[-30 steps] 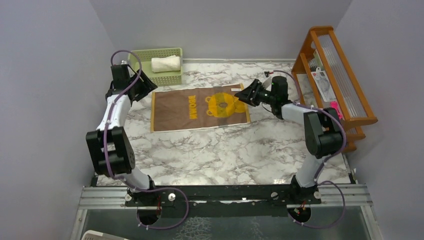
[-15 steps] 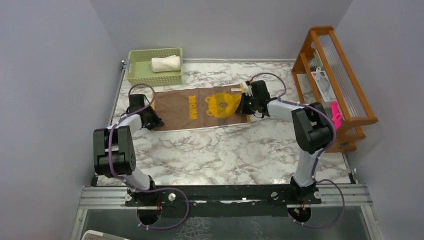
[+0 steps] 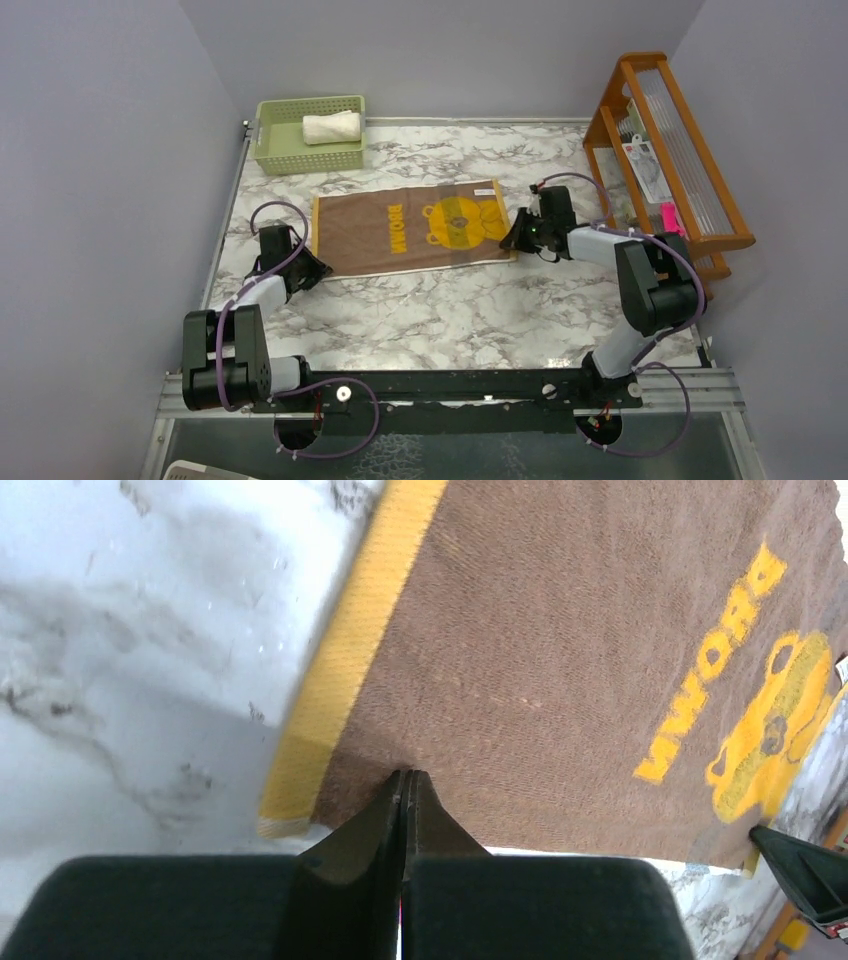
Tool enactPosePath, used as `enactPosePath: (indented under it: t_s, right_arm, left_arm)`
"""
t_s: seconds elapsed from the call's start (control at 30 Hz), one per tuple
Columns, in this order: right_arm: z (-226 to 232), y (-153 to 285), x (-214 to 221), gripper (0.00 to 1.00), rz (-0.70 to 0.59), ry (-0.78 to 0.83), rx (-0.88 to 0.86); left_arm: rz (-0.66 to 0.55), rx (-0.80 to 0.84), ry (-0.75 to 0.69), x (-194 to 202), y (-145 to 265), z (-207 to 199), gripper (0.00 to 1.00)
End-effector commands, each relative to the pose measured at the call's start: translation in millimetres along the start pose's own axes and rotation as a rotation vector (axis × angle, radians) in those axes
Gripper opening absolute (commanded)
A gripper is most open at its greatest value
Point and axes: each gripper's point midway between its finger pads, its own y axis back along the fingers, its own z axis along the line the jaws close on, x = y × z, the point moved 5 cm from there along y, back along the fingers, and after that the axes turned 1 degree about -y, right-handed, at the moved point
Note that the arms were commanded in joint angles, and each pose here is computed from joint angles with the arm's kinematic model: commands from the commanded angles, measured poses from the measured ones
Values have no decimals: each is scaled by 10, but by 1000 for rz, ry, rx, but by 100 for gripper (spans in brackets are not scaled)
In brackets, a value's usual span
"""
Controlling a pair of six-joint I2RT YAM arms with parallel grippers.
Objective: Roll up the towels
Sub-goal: Flatten out the towel at the center of the board, then fold the towel at the center of the board.
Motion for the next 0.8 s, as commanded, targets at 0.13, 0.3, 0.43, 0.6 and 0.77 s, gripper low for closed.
enactPosePath:
  t_s: [0.13, 0.3, 0.43, 0.6, 0.77]
  right_arm:
    - [70, 533, -278, 16, -100, 83, 11]
    - [414, 656, -1054, 53, -317, 189, -48]
    - [476, 360, -1365, 54, -293, 214, -58]
    - [376, -27, -1633, 56, -220, 265, 20]
    - [65, -257, -1679, 60, -225, 319, 183]
  left_arm:
    - [-70, 55, -214, -515, 179, -429, 14]
    - [-20, 48, -394, -1235, 65, -804, 48]
    - [-31, 36, -432, -1547, -235, -831, 50]
    - [4, 40, -449, -1717, -488, -809, 46]
    - [54, 19, -447, -1657, -730, -681, 45]
